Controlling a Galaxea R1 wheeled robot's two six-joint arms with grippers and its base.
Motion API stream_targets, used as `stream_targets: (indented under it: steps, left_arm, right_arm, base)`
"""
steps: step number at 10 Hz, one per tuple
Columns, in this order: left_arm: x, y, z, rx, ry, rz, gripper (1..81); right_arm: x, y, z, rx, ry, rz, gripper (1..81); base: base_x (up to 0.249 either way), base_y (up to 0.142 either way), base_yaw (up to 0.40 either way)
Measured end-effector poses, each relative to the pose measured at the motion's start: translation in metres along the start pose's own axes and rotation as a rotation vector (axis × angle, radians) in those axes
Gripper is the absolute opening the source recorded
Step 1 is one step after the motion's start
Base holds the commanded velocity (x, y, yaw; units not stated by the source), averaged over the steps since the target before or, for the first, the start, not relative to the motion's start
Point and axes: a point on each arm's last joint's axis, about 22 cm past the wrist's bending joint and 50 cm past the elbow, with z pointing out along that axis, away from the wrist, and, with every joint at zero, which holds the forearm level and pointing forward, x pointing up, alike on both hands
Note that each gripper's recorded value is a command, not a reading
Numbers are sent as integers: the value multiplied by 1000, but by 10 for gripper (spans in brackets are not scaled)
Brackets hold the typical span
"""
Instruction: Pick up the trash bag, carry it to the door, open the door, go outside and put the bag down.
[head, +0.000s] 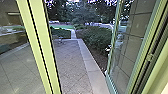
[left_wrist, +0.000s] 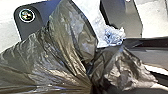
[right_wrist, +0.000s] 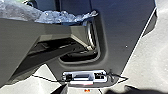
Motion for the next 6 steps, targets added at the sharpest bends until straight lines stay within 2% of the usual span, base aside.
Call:
stream_targets:
  steps: [6]
  left_arm:
    - [0,3,1,-4,-1,0,10]
  right_arm:
    - [-3,1,0,-4,-3,-5,811]
  base:
    - [0,-123,0]
